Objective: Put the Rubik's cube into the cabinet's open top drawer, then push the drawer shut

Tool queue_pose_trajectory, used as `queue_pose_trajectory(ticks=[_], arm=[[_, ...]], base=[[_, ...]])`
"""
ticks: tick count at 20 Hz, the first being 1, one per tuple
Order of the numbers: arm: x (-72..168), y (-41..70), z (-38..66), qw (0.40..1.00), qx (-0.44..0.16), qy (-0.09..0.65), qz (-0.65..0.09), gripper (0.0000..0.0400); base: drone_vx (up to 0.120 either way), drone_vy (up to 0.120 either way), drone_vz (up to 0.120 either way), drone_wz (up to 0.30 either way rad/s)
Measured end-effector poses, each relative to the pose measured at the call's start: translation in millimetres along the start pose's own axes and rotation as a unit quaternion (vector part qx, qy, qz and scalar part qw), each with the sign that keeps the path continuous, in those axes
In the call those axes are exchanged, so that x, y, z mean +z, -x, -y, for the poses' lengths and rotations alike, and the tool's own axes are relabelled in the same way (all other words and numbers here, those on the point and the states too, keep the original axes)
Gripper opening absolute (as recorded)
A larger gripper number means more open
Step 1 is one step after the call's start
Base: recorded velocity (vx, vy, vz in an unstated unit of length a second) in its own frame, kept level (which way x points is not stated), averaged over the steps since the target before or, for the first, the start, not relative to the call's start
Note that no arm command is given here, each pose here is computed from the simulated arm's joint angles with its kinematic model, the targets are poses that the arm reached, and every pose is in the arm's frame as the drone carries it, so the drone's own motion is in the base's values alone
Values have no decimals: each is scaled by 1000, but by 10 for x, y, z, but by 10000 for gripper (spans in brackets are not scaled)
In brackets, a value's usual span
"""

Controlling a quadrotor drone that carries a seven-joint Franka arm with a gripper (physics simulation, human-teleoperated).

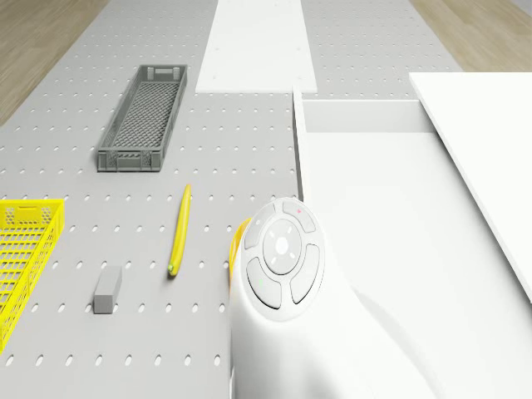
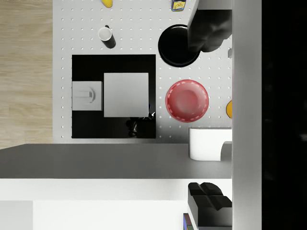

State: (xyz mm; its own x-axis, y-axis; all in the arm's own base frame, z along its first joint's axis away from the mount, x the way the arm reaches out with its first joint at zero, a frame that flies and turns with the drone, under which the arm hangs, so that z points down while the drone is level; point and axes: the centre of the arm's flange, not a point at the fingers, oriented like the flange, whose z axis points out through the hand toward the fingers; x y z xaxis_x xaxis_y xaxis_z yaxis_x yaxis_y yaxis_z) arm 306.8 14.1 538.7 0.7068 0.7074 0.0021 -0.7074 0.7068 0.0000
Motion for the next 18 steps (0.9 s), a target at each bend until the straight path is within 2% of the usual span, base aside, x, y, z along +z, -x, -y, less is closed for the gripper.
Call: queue_pose_trajectory(ticks=[7,12,17,18], arm=[[0,0,0,1000,0,0,0,400],[0,0,0,1000,0,0,0,400],[0,0,0,1000,0,0,0,400],[10,-31,-37,1000,-2,18,-18,400]], base=[[0,120,-11,0],[0,120,-120,0],[0,8,-8,0],[0,0,0,0]])
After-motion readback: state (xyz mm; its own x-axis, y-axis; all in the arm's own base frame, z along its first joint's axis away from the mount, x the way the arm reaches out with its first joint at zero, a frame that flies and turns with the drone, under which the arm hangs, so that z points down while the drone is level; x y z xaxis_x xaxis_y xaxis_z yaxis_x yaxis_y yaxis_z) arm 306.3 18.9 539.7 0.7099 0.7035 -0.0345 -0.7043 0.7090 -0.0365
